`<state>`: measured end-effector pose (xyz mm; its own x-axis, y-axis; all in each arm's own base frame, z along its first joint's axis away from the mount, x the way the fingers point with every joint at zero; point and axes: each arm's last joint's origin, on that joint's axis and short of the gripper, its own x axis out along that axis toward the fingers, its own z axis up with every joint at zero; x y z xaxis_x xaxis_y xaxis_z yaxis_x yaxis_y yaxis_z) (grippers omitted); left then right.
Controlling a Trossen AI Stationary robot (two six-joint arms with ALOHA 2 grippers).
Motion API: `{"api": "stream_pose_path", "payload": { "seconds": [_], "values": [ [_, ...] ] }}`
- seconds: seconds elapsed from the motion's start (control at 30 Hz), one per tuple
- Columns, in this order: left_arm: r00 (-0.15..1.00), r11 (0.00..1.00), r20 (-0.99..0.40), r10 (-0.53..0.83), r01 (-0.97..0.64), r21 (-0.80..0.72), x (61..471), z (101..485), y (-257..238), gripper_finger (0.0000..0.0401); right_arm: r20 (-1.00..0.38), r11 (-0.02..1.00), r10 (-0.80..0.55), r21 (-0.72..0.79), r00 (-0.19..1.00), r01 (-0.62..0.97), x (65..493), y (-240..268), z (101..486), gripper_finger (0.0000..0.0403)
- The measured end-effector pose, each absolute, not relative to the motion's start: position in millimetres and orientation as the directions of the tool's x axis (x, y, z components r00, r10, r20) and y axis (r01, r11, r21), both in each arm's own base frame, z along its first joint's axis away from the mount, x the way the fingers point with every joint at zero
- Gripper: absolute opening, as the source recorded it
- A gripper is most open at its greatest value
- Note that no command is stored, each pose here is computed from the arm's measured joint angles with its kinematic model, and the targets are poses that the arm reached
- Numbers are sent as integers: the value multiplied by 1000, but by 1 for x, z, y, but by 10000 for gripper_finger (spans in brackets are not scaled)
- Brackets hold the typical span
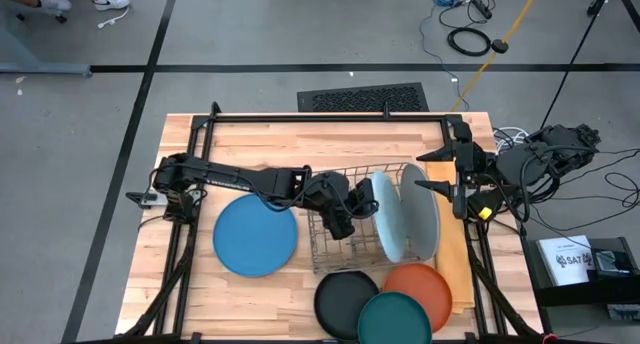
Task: Sort dishes
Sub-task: Put the light blue plate into the dish rack
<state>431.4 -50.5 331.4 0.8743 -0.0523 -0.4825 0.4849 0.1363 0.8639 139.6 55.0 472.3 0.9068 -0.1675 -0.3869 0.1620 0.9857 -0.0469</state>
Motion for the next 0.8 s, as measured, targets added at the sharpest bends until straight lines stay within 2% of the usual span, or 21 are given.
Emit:
{"api": "stream_pose_path", "payload": {
  "seconds": [0.13, 0.43, 0.6, 0.67, 0.8],
  "values": [
    [886, 90, -463, -31, 464, 881, 432, 333, -50, 127, -387, 986, -168, -47, 907, 162, 140, 55, 472, 233],
    [950, 113, -310, -33, 312, 943, 438, 348, -51, 133, -388, 986, -167, -51, 906, 160, 140, 55, 472, 233],
    [967, 196, -252, -38, 254, 947, 442, 352, -52, 133, -390, 986, -166, -52, 906, 159, 140, 55, 472, 233],
    [962, 169, -271, 12, 265, 949, 442, 349, -52, 133, -391, 986, -163, -51, 906, 156, 139, 55, 472, 233],
    [943, 129, -265, 201, 243, 961, 436, 352, -56, 133, -402, 986, -165, -56, 901, 155, 139, 55, 471, 233]
  ]
}}
